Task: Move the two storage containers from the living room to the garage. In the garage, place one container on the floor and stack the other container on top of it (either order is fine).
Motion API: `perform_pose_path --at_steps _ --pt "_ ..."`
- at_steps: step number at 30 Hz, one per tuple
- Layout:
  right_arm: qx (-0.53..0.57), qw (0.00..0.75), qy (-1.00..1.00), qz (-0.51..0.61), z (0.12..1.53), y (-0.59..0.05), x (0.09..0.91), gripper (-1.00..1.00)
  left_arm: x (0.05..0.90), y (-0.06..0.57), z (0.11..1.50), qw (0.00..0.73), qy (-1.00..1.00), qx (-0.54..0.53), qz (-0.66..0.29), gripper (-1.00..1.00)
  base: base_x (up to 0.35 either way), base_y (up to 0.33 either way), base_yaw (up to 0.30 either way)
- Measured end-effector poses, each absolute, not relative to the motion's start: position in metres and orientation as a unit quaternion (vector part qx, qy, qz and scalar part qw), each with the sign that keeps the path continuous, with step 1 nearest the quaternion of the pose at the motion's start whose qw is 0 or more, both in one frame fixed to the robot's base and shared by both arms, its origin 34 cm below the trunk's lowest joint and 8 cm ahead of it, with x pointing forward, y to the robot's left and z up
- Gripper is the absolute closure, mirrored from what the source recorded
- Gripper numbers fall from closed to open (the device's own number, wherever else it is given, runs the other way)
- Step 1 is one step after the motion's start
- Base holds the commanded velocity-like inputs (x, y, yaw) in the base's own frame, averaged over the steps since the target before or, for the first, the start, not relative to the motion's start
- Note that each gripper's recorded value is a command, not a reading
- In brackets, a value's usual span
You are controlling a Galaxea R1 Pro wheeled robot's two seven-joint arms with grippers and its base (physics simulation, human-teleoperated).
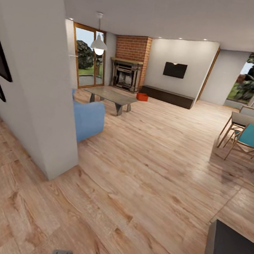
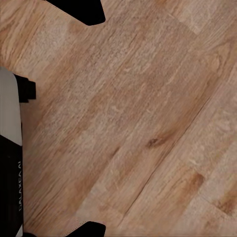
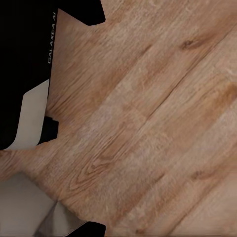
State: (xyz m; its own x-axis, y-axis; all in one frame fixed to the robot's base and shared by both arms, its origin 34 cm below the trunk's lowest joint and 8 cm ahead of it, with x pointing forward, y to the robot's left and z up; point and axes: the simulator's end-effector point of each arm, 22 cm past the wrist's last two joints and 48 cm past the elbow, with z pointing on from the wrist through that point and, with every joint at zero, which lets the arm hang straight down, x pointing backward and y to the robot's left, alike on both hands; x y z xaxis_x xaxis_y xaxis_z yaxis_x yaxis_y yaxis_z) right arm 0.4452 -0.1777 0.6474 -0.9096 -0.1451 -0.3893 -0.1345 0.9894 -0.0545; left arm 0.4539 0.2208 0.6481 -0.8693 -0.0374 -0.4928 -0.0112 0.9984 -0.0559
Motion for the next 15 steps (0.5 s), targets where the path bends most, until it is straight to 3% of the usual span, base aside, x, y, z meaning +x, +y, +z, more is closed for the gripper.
perform_pose_path --at_steps 6,15 --pt "-0.071 0.2 0.977 -0.013 0.6474 -0.1778 0.4452 -1.0 0.451 0.2212 0.6471 0.253 0.967 -0.013 -0.025 -1.0 0.345 0.0 -0.042" --pt "-0.072 0.2 0.977 -0.013 0.6474 -0.1778 0.4452 -1.0 0.4506 0.2209 0.647 0.253 0.967 -0.013 -0.026 -1.0 0.345 0.0 -0.223"
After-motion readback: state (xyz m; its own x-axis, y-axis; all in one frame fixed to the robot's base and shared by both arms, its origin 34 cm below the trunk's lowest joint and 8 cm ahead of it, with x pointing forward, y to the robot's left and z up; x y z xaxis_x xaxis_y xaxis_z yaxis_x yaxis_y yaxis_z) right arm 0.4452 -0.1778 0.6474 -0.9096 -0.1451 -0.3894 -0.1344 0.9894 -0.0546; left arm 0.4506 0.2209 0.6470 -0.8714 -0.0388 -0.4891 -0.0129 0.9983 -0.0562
